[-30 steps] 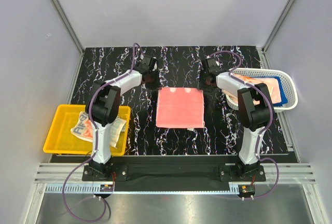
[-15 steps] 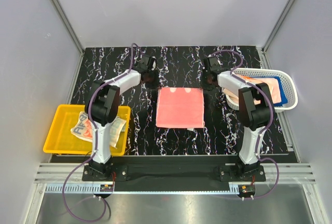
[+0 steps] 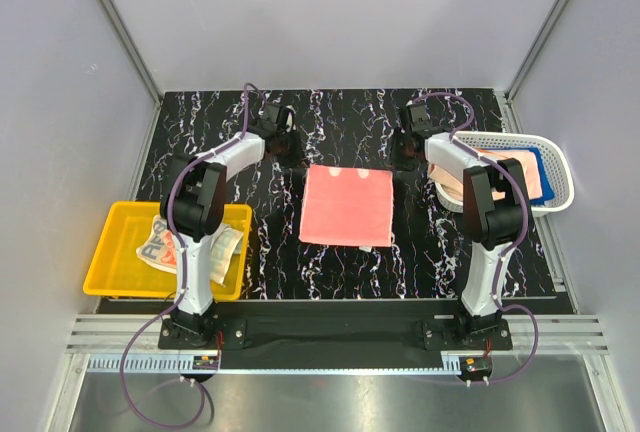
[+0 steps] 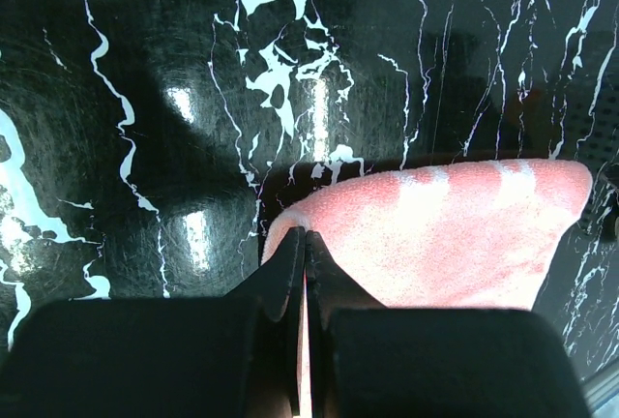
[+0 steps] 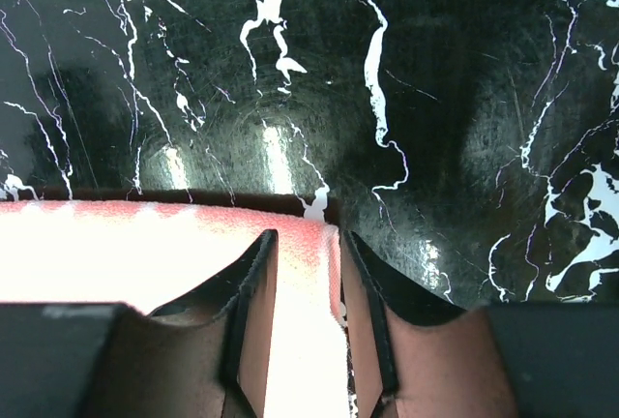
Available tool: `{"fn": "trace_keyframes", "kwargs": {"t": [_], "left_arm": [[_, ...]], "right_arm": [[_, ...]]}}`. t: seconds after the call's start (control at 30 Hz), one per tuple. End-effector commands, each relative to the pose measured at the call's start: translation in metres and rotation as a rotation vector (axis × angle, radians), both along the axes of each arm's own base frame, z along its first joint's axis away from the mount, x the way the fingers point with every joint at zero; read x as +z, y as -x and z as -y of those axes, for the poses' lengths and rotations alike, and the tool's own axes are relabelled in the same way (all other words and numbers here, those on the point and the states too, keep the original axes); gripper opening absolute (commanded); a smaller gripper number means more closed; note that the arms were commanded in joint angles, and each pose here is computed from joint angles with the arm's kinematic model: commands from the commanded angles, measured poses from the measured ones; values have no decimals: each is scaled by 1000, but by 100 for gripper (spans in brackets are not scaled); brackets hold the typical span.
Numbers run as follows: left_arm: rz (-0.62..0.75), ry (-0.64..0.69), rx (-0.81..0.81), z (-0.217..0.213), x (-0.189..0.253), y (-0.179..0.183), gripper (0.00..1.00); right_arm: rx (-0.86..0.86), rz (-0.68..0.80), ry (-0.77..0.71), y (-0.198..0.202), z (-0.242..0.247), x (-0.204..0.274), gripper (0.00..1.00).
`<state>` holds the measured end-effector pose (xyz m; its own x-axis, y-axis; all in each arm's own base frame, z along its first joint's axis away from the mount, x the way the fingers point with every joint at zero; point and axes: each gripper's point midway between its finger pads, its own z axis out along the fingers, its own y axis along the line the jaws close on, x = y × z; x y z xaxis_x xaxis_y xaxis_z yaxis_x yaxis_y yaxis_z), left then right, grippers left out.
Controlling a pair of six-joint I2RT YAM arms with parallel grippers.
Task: Fold and stack the towels
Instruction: Fold the towel
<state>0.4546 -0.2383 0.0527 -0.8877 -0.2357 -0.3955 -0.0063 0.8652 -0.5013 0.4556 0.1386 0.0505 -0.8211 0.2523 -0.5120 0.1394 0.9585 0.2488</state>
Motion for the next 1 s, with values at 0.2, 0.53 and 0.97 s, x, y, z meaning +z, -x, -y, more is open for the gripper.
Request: {"fn": "trace_keyframes", "kwargs": {"t": [0.2, 0.53, 0.97], "left_arm": [[58, 59, -8, 8, 18, -15, 0], [52, 58, -9, 7, 16, -13, 0], [79, 85, -8, -3, 58, -2, 0]], "right_arm": [[-6, -1, -63, 6, -6, 3, 40], [-11, -9, -92, 5, -12, -2, 31], [0, 60, -102, 12, -8, 40, 0]]}}
